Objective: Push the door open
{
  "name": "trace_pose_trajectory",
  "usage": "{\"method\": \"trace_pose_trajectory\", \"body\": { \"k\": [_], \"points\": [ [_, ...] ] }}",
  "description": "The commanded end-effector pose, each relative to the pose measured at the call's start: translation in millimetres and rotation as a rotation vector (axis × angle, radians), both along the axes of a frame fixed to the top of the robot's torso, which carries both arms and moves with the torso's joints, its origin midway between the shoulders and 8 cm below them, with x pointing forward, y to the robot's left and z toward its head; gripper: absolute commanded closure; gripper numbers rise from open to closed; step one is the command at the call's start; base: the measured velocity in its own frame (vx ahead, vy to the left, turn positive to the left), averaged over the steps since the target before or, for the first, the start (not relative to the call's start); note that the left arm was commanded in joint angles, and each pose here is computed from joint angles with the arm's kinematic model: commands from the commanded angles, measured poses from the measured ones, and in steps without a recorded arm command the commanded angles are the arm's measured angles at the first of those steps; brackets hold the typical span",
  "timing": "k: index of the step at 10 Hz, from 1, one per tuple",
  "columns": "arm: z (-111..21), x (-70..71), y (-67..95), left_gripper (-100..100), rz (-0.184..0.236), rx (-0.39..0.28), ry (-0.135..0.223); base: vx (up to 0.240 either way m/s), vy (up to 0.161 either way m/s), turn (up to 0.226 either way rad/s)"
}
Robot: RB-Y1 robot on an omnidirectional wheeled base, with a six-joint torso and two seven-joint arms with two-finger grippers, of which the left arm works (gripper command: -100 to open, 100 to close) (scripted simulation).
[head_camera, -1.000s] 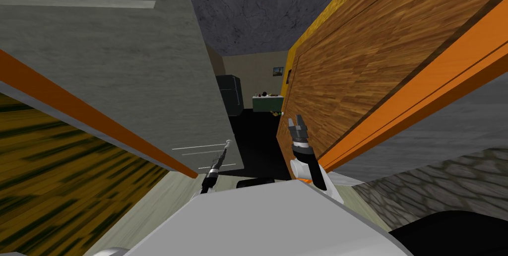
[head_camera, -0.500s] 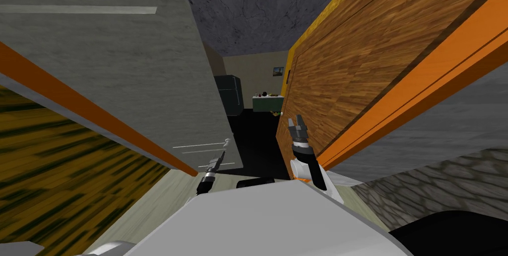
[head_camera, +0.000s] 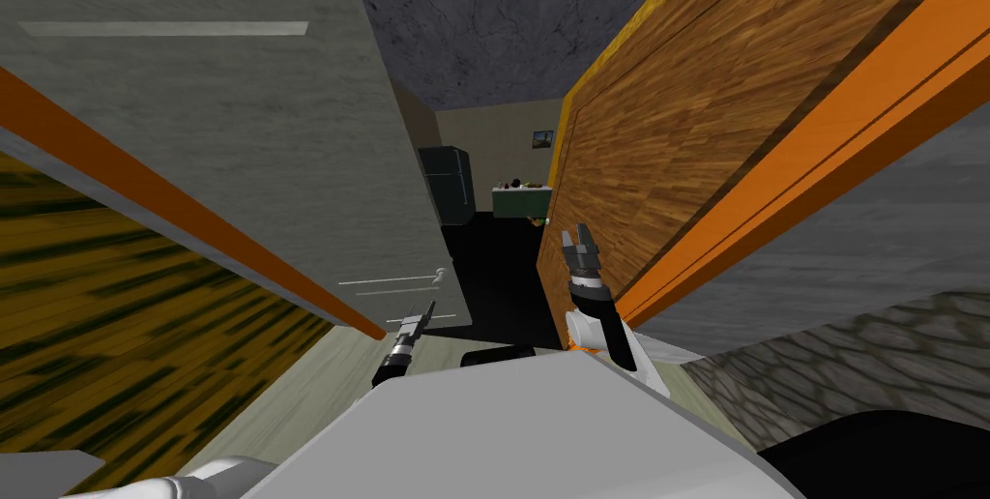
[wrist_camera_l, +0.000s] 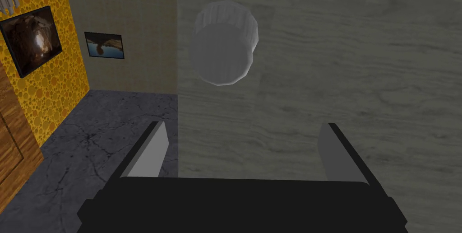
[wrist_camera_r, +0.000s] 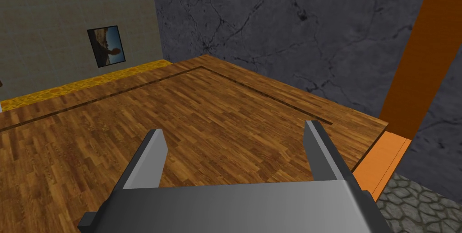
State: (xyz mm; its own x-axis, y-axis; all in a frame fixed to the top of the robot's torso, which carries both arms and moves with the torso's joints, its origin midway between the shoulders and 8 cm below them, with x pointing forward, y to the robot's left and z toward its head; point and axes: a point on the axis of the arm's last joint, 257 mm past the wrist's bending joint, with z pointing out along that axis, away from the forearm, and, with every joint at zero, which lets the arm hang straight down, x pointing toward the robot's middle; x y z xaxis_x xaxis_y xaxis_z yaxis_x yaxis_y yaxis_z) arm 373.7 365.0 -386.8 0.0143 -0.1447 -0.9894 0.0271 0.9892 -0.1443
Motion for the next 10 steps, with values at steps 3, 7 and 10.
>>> {"method": "trace_pose_trajectory", "body": {
  "k": [3,7,10],
  "points": [
    [-3.9,-15.7,6.9,-100,-0.009,0.118,0.010,-0.035,-0.080,0.024],
    [-4.7,-13.9,7.2,-100,-0.004,0.131,0.012,0.060,-0.025,-0.011],
    [-4.9,-8.6,7.0,-100,0.007,0.132,0.011,0.218,0.023,-0.032]
  ]
}}
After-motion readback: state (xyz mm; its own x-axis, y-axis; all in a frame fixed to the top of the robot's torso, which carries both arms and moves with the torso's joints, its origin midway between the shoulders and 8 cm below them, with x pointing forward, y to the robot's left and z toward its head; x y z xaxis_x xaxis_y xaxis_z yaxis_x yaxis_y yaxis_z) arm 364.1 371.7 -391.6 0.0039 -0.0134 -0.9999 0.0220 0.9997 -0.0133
